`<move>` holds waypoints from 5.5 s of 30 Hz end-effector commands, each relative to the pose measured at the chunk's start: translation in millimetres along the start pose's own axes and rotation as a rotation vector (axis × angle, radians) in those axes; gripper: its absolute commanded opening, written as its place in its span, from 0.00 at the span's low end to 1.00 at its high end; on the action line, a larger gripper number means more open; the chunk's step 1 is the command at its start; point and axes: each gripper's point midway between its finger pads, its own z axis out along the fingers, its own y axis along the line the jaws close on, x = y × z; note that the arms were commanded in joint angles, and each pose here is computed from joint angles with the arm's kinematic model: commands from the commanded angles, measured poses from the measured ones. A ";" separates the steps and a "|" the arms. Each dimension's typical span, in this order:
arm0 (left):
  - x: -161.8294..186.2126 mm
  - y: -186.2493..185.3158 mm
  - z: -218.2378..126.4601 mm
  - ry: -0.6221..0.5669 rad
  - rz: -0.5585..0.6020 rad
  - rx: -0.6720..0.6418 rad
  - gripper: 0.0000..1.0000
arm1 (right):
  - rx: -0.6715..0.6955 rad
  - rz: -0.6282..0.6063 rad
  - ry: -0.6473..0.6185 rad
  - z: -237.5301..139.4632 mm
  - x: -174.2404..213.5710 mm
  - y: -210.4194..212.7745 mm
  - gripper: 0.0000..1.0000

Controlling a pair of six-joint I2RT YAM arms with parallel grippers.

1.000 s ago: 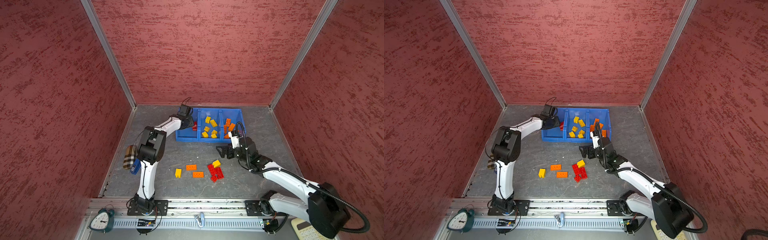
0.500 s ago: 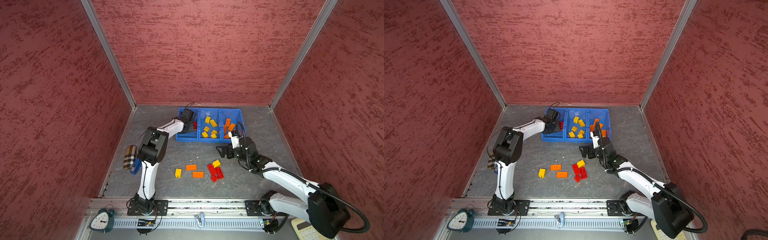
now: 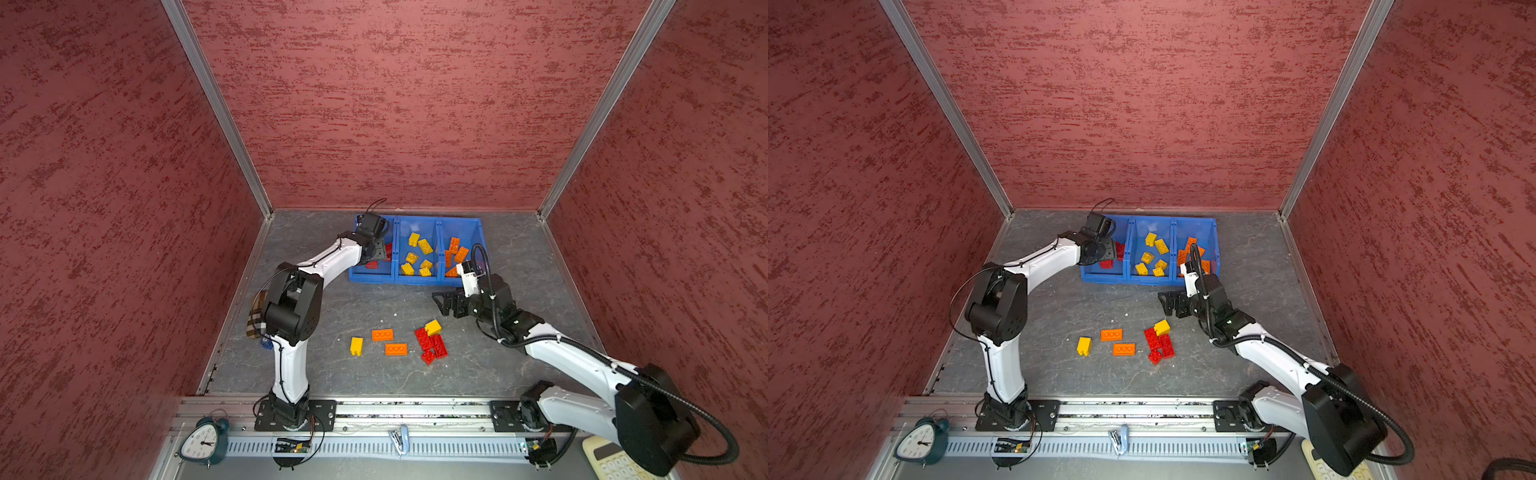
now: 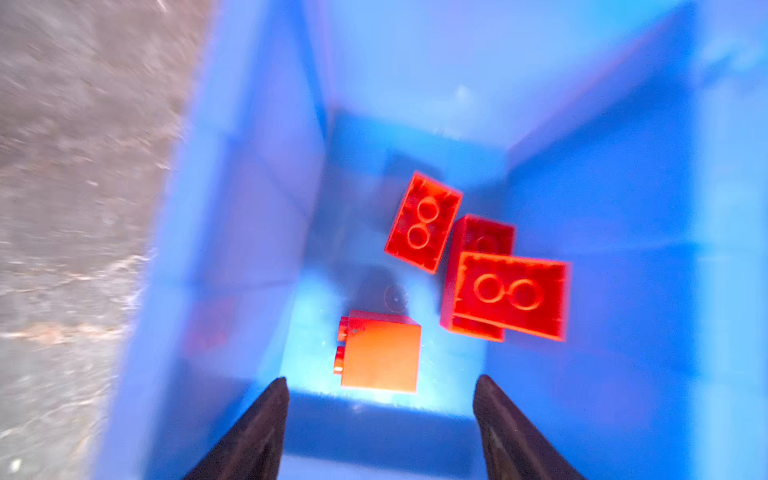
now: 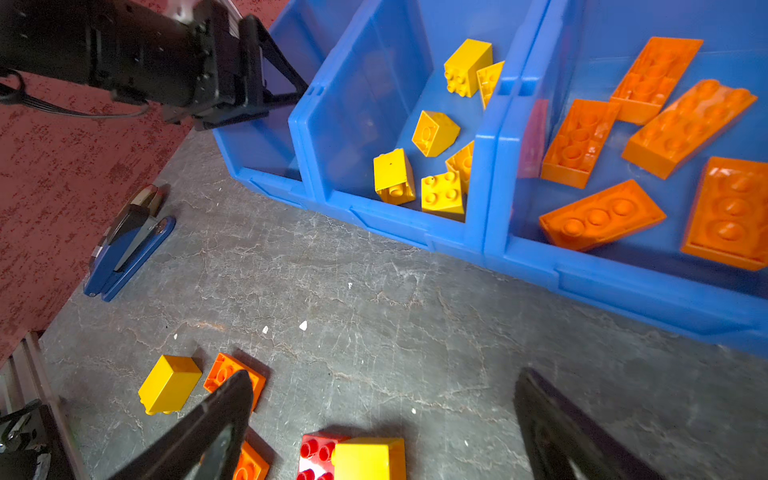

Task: Sort the legos into containers by color
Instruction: 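Release the red brick into the red compartment with the left gripper, then lower the right gripper onto an orange brick and grasp it while the left draws back, then carry the orange brick to the orange compartment with the right gripper, then release the orange brick while the left gripper grasps a yellow brick, then carry the yellow brick to the middle compartment and release it with the left gripper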

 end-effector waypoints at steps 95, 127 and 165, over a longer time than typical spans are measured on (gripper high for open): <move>219.1 77.9 -127.6 0.294 0.111 -0.020 0.96 | 0.331 0.080 -0.059 46.3 -95.9 -112.1 0.56; 226.5 54.1 -112.7 0.388 0.234 -0.030 0.20 | 0.413 0.114 -0.279 -33.8 -117.8 -101.9 0.99; -41.0 -158.3 19.4 -0.275 0.497 -0.144 0.38 | 0.414 0.134 -0.457 -89.5 -109.1 -94.6 0.99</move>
